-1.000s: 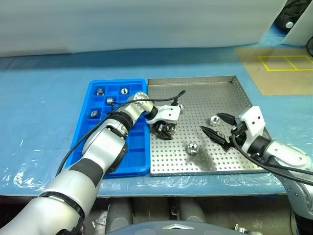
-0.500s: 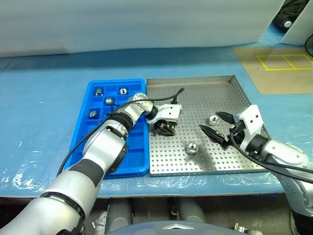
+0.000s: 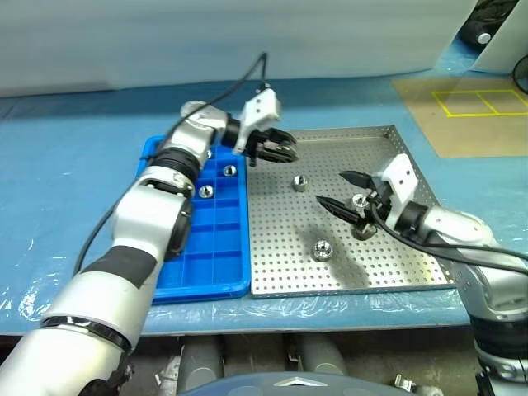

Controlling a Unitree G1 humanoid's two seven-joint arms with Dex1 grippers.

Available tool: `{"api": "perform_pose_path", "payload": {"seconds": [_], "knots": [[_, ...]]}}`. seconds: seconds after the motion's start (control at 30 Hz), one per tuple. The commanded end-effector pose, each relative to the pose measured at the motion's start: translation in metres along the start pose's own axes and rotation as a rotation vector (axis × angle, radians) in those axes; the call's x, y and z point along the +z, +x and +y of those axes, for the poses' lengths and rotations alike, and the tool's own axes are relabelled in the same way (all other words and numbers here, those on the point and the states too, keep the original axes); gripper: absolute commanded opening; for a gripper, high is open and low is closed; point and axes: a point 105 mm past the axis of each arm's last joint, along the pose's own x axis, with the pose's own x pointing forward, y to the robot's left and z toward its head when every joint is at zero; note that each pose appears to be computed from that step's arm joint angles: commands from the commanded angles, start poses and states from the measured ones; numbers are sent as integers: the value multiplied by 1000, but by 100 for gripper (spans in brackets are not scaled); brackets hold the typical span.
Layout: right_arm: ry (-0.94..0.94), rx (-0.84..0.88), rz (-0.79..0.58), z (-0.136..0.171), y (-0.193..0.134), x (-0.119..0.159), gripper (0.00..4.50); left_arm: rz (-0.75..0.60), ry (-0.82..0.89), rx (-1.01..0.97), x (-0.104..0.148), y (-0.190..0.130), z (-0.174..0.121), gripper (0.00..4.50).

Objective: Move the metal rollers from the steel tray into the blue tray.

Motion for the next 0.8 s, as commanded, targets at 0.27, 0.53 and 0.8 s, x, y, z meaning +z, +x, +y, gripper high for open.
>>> {"api": "perform_pose_path", "payload": {"seconds": [0.27,0.53,0.8], "knots": [[-77,296,-118,22,62,28,404,-64,-112,311,2,-137,26,176],[-103,472,-155,39,97,34,404,43,-247,360,-48,-199,-52,176],[-109,588,-180,56,110,40,404,82,-409,425,-84,-188,-115,176]]}}
